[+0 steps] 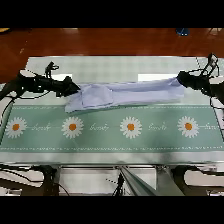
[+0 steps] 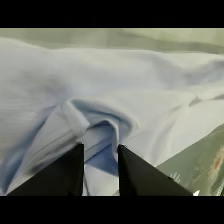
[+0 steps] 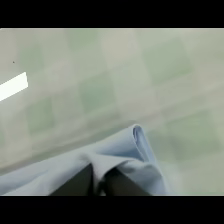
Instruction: Fold the shirts.
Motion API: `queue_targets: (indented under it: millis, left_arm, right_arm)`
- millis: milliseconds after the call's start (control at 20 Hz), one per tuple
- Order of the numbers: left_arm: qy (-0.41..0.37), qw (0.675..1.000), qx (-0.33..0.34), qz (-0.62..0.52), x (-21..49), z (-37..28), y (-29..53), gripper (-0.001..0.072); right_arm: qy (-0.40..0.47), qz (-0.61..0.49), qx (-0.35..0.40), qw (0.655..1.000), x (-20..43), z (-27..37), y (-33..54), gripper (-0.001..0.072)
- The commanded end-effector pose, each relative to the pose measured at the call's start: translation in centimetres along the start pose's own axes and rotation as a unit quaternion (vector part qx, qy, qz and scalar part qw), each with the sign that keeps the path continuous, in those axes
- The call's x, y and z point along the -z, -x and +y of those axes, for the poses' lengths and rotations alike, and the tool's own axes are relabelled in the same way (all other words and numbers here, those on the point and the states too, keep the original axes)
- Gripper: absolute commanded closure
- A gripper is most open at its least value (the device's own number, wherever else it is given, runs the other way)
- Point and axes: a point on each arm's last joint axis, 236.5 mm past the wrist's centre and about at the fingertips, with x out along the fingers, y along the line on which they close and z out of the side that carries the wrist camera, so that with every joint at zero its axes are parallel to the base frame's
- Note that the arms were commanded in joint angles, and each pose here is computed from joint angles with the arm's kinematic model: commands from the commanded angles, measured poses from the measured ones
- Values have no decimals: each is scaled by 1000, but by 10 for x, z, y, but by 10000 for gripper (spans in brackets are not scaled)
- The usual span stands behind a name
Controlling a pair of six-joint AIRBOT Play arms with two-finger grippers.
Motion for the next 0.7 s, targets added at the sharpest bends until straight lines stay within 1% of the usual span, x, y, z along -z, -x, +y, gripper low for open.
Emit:
queue_targets:
  millis: [0,100,150,200,250,350,450,600,650]
  left_arm:
    - [20,999,15,40,13,8,10,431]
    - [28,997,27,61,22,9,22,431]
    - [28,997,32,69,25,8,27,431]
    - [22,996,37,75,28,5,31,432]
    - [14,996,39,77,30,2,34,431]
    - [2,996,42,81,34,-6,35,432]
    - [-18,995,43,85,38,-14,33,432]
    - [-33,993,45,101,48,-24,26,432]
    - [-37,993,46,105,51,-26,23,431]
  right_arm:
    - [51,32,10,998,14,-4,3,155]
    - [121,51,37,991,15,-16,22,146]
    - [136,50,58,988,8,-27,34,146]
    - [130,43,81,987,0,-40,46,146]
    - [98,36,102,989,-7,-56,58,168]
    - [-5,41,116,992,-5,-87,68,178]
    - [-96,79,79,989,17,-94,59,167]
    - [-163,103,-11,981,33,-67,30,153]
    - [-184,103,-29,977,34,-59,21,153]
